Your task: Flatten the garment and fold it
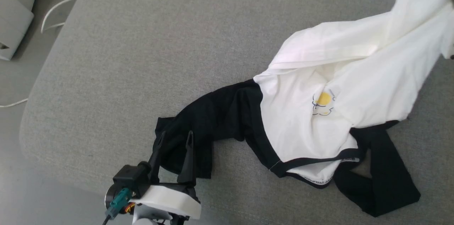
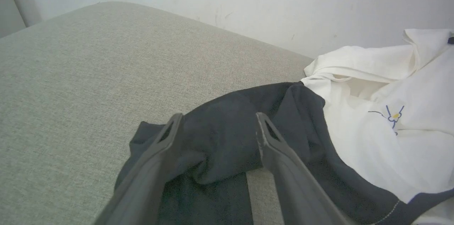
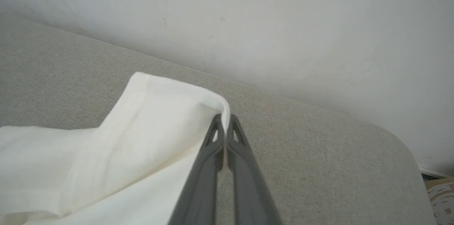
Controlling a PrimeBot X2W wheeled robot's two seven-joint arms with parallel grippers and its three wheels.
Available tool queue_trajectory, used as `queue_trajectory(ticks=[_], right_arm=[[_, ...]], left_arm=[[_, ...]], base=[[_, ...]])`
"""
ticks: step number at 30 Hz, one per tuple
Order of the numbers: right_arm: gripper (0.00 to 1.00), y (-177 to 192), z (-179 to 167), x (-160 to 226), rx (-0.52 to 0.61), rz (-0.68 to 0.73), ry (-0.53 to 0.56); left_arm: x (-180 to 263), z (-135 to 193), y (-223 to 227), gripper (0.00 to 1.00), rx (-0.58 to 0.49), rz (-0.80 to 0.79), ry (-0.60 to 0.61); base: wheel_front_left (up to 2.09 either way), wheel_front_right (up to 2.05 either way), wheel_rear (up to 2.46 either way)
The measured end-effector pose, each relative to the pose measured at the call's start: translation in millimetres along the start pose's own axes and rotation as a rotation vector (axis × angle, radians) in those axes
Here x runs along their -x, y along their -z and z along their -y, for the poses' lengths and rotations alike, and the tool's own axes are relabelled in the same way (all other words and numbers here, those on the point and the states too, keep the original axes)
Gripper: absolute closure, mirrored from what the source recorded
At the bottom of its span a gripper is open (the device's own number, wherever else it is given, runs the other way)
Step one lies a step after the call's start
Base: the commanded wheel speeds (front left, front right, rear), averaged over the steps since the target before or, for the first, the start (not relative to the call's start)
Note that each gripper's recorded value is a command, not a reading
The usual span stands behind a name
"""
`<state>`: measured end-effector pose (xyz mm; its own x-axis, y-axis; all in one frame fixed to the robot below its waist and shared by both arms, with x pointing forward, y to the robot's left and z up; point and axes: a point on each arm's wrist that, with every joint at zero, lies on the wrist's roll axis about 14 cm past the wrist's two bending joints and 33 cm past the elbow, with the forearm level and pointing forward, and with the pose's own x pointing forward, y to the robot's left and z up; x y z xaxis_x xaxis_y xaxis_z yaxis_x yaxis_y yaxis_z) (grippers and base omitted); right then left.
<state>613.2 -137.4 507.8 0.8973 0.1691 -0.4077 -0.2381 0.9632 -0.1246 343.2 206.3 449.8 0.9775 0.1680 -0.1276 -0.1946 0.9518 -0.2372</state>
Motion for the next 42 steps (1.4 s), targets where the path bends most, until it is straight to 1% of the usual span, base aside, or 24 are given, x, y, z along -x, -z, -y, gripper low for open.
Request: queue_trajectory(ticks=[3, 4, 5, 6, 9, 13, 18, 20, 22, 27, 31, 34, 38, 42], right_arm=[[1.00, 12.7, 8.1, -6.5, -0.029, 0.013, 0.031], [0.65, 16.3, 6.4, -9.3, -0.038, 0.016, 0.032], [0.02, 19.4, 2.9, -12.2, -0.045, 0.019, 0.028], [0.00, 23.3, -2.5, -15.1, -0.049, 0.018, 0.020], [0.00, 36.1, -20.0, -20.2, -0.064, -0.004, -0.013], [0.00, 42.4, -17.6, -16.8, -0.069, -0.017, -0.012], [0.00, 24.9, -7.4, -0.6, -0.102, 0.019, -0.007], [0.00, 16.2, -7.4, 8.9, -0.125, 0.039, -0.017], [0.00, 18.0, -12.1, 20.3, -0.143, 0.028, -0.039], [0.00, 53.5, -29.5, 58.7, -0.186, -0.056, -0.106], [0.00, 91.3, -26.5, 94.4, -0.173, -0.115, -0.097], [0.00, 118.5, -25.2, 117.4, -0.204, -0.150, -0.077], [0.00, 151.4, -43.9, 142.0, -0.233, -0.199, -0.087], [0.00, 176.7, -61.3, 156.7, -0.258, -0.242, -0.097]], left_arm=[[-4.4, 1.7, 4.6, 0.00, -0.002, -0.015, 0.011], [-6.2, 2.2, 6.3, 0.00, -0.005, -0.020, 0.015], [-8.3, 2.5, 7.7, 0.00, -0.011, -0.025, 0.017], [-10.6, 3.1, 9.1, 0.00, -0.013, -0.029, 0.019], [-16.0, 6.0, 13.7, 0.00, -0.015, -0.042, 0.033], [-20.1, 13.4, 19.0, 0.00, -0.022, -0.056, 0.059], [-20.0, 23.1, 14.4, 0.00, -0.026, -0.039, 0.093], [-19.4, 26.3, 9.8, 0.00, -0.024, -0.024, 0.103], [-17.8, 28.4, 4.7, 0.00, -0.026, -0.008, 0.112], [-9.6, 30.3, -4.2, 0.00, -0.023, 0.020, 0.121], [-4.9, 31.1, -8.6, 0.00, -0.023, 0.034, 0.128], [-3.0, 29.1, -10.5, 0.00, -0.024, 0.040, 0.121], [-1.1, 24.3, -9.7, 0.00, -0.027, 0.037, 0.104], [-3.5, 23.1, -9.5, 0.00, -0.026, 0.036, 0.099]], base=[[0.00, 0.00, 0.00], [0.00, 0.00, 0.00], [0.00, 0.00, 0.00], [0.00, 0.00, 0.00], [0.00, 0.00, 0.00], [0.00, 0.00, 0.00], [0.00, 0.00, 0.00], [0.00, 0.00, 0.00], [0.00, 0.00, 0.00], [0.00, 0.00, 0.00], [0.00, 0.00, 0.00], [0.00, 0.00, 0.00], [0.00, 0.00, 0.00], [0.00, 0.00, 0.00]])
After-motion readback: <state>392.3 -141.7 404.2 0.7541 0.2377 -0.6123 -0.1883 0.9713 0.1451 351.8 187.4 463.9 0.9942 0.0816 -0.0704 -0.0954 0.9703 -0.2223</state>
